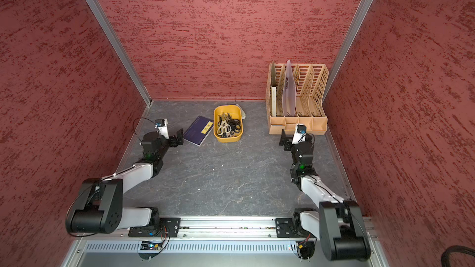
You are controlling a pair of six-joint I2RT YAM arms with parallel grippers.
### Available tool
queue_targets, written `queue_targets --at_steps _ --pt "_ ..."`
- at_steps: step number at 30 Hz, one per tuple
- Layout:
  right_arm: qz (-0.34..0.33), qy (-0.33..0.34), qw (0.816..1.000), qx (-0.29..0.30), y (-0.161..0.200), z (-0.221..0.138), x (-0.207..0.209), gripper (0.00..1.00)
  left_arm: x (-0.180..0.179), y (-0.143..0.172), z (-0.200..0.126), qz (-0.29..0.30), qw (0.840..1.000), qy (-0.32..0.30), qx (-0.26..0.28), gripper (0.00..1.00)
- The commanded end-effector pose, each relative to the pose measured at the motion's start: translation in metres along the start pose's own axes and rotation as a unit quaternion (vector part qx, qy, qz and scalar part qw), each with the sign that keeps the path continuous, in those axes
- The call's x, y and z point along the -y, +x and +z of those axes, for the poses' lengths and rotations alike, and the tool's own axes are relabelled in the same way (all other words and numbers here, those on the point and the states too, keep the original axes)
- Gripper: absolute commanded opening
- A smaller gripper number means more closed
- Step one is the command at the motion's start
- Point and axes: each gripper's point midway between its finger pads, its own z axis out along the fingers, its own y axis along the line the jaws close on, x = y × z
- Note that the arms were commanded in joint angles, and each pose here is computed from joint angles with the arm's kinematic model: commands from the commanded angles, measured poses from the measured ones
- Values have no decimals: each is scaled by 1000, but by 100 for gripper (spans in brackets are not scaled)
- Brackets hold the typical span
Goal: Take the scissors out of the storage box
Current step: Move the storage box to the center of the board.
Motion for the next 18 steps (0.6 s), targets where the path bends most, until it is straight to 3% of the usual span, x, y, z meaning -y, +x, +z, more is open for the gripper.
queue_targets --at_steps 1,5,7,10,14,18 --pt "69 57 991 -98 -10 -14 13 98 13 15 -7 -19 995 -19 -101 100" --pt "175 32 969 -174 -22 -28 -6 99 50 14 -2 -68 981 10 -179 100" --pt "210 9 956 -203 -20 -33 -19 98 69 20 7 -104 968 31 -225 100" --pt "249 27 932 -264 -5 -37 -24 99 101 31 22 -136 945 68 -290 100" --pt "216 94 911 -339 15 -50 -19 99 130 50 40 -152 917 83 -359 100" --pt "185 137 902 -365 8 -64 -15 99 147 62 50 -168 898 100 -393 100"
